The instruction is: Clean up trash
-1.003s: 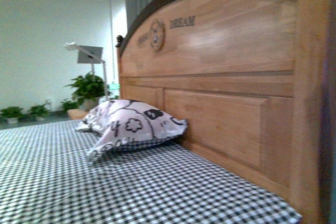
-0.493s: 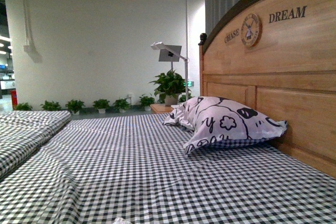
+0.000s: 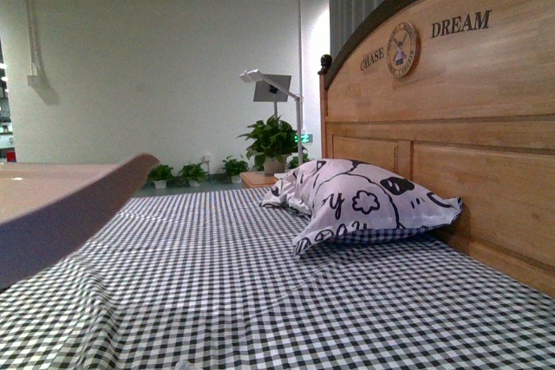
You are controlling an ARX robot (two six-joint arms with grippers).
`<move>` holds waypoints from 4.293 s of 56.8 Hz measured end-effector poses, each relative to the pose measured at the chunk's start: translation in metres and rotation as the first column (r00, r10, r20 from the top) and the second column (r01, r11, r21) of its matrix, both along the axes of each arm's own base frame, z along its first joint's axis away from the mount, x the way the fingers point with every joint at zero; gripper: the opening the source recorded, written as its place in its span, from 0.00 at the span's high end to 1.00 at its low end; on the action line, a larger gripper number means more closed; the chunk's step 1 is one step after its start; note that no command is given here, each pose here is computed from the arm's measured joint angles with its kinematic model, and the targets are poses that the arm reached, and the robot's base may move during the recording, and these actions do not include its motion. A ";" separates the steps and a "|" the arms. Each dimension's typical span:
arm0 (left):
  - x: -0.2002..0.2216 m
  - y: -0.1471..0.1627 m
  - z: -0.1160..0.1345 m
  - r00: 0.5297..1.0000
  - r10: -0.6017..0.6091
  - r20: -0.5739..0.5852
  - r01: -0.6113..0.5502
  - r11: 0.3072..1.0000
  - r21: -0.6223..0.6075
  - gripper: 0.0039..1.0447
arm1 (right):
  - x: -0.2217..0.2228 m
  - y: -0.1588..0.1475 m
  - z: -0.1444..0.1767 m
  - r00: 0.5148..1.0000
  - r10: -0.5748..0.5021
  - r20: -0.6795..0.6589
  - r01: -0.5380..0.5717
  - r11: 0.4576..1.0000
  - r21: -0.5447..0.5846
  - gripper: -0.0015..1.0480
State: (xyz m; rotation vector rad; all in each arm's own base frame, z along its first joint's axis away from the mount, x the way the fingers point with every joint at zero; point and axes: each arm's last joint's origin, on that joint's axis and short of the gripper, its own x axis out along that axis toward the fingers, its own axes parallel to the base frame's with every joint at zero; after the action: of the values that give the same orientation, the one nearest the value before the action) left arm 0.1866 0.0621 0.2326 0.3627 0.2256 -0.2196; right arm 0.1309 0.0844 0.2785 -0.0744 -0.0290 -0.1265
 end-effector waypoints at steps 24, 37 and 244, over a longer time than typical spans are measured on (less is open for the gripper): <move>0.048 0.020 -0.044 0.967 -0.137 -0.214 0.191 0.947 0.259 0.74 | 0.000 0.000 0.000 1.000 -0.002 0.000 0.002 1.000 0.000 0.82; 0.053 0.018 -0.052 0.930 -0.216 -0.298 0.308 0.899 0.310 0.74 | 0.000 0.000 0.000 1.000 -0.002 0.000 0.002 1.000 0.000 0.82; 0.052 0.027 -0.058 0.981 -0.179 -0.079 0.194 0.933 0.302 0.75 | 0.127 -0.010 -0.020 0.830 0.419 -0.367 -0.406 0.906 0.116 0.82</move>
State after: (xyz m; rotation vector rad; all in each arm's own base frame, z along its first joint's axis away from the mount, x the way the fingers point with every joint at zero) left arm 0.2382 0.0887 0.1746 0.6917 0.2759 -0.3831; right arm 0.2581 0.0743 0.2581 -0.0574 0.3522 0.3267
